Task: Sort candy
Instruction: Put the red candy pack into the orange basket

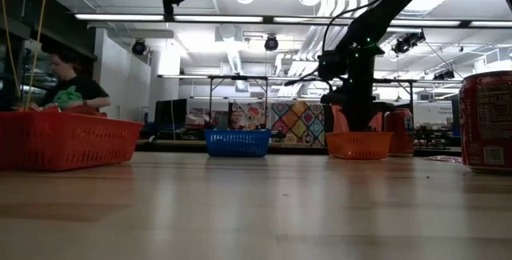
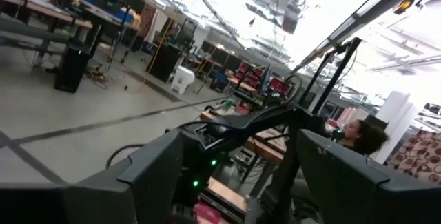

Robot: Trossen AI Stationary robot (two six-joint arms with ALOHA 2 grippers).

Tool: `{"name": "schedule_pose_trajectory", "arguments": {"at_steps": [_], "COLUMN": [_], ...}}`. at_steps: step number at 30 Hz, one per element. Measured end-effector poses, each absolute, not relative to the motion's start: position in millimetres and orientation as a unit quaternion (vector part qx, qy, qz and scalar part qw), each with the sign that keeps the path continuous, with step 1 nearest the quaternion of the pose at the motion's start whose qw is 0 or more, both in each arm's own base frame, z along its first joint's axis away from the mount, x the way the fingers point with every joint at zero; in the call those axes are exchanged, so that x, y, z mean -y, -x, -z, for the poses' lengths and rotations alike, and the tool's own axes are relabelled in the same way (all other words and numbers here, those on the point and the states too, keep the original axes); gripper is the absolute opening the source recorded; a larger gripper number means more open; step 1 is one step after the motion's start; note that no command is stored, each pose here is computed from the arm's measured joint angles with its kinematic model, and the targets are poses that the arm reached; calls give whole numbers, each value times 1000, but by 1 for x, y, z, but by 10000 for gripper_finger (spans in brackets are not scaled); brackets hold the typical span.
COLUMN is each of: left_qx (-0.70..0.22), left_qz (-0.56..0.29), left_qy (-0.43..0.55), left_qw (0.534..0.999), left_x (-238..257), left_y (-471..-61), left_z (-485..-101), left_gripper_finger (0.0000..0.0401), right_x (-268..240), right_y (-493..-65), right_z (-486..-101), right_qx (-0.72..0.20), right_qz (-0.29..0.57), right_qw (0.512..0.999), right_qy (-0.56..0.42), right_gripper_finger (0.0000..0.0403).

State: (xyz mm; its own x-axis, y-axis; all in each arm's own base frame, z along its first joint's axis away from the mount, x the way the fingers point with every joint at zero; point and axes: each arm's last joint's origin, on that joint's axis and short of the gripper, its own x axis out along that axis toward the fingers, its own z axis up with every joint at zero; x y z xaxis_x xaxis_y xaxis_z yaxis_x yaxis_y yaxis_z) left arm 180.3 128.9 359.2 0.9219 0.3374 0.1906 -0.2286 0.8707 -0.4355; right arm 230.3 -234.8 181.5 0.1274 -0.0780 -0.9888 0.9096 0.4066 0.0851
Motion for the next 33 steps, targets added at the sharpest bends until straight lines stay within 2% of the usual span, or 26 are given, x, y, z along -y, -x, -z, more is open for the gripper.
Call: {"name": "schedule_pose_trajectory", "arguments": {"at_steps": [3,8,11,14,18,23,26,33], "left_qx": [122,119,120,119,119,119,119,118], "left_qz": [-150,-147,-148,-148,-148,-148,-148,-149], "left_qy": [212,213,213,213,213,213,213,201], "left_qw": [958,958,958,958,958,958,959,961], "left_x": [-129,-129,-129,-129,-129,-129,-129,-129], "left_y": [-181,-181,-181,-181,-181,-180,-181,-181], "left_z": [-357,-357,-357,-357,-357,-357,-357,-357], "left_gripper_finger": [271,271,271,271,271,271,271,271], "right_x": [234,228,222,208,181,157,157,159], "right_y": [-230,-227,-221,-213,-199,-178,-166,-145], "right_z": [-183,-203,-232,-267,-298,-309,-295,-234], "right_qx": [-537,-522,-506,-483,-456,-484,-494,-512], "right_qz": [383,379,379,379,404,491,520,552], "right_qw": [645,670,688,709,717,659,620,545], "right_qy": [-386,-368,-357,-347,-338,-300,-317,-369], "right_gripper_finger": [52,140,185,212,221,222,222,222]}}
